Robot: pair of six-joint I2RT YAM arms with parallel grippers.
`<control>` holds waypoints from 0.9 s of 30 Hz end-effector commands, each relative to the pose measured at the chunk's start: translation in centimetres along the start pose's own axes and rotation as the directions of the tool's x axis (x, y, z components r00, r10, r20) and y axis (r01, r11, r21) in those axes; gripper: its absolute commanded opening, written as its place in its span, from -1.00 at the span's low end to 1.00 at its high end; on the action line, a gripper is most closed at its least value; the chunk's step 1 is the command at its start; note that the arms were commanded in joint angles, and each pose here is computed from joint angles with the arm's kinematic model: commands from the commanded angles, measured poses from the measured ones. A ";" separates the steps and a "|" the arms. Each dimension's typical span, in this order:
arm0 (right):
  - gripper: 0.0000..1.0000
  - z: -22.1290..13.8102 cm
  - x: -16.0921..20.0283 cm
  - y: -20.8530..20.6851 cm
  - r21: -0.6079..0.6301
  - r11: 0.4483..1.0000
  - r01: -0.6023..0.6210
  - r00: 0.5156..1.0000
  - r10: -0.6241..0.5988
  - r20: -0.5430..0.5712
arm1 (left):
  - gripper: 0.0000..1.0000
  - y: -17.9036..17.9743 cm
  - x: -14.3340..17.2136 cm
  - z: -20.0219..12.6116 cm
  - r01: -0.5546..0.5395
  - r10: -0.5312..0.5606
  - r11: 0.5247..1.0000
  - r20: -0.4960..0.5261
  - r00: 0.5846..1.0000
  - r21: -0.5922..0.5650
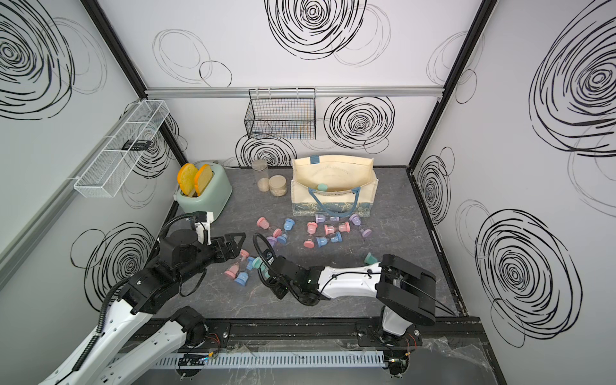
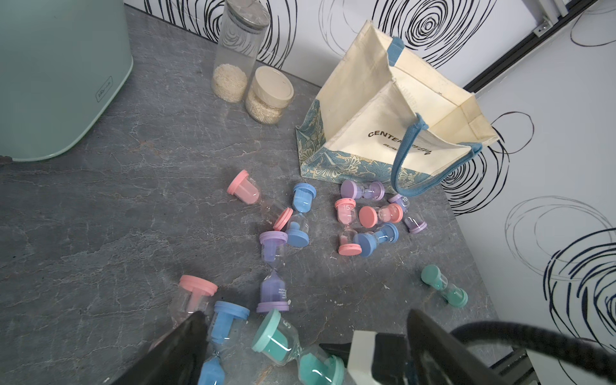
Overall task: Put the hourglass into the canvas bag
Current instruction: Pick up the hourglass from the center of the board, then place the hourglass in the canvas bag.
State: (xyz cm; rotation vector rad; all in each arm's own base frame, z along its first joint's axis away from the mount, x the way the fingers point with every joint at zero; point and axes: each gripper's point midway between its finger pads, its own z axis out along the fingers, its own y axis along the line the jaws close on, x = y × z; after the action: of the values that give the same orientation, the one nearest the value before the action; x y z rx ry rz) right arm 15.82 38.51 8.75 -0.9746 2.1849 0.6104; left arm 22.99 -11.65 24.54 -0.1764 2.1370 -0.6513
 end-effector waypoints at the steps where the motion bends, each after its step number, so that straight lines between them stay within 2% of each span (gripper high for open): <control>1: -0.21 -2.2 -2.4 -0.5 -0.024 0.999 -0.037 0.997 0.038 0.067 | 0.92 -1.8 -2.8 -1.0 -0.010 0.006 0.998 0.087 0.996 0.055; 8: -0.24 -7.0 -7.6 -4.5 -0.007 0.994 -0.110 0.978 0.110 0.176 | 0.92 -3.7 -4.8 -0.7 -0.036 0.024 0.994 0.119 0.993 0.099; 13: -0.25 -10.6 -11.1 -8.1 0.071 0.990 -0.123 0.953 0.098 0.286 | 0.92 -5.0 -5.9 -0.3 -0.044 0.024 0.989 0.144 0.989 0.140; 21: -0.27 -16.5 -17.4 -16.1 0.194 0.959 -0.205 0.903 0.109 0.416 | 0.92 -7.3 -6.9 1.2 -0.061 0.032 0.975 0.136 0.990 0.214; 27: -0.28 -17.8 -19.8 -22.5 0.231 0.934 -0.271 0.885 0.148 0.441 | 0.92 -9.3 -7.4 2.8 -0.081 0.049 0.963 0.126 0.991 0.258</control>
State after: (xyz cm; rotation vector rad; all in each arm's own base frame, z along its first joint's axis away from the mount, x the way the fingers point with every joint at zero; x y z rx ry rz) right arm 35.43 22.90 32.18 -0.3674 1.9035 0.5179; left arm 28.04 -16.69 29.68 -0.0501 2.0219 -0.7905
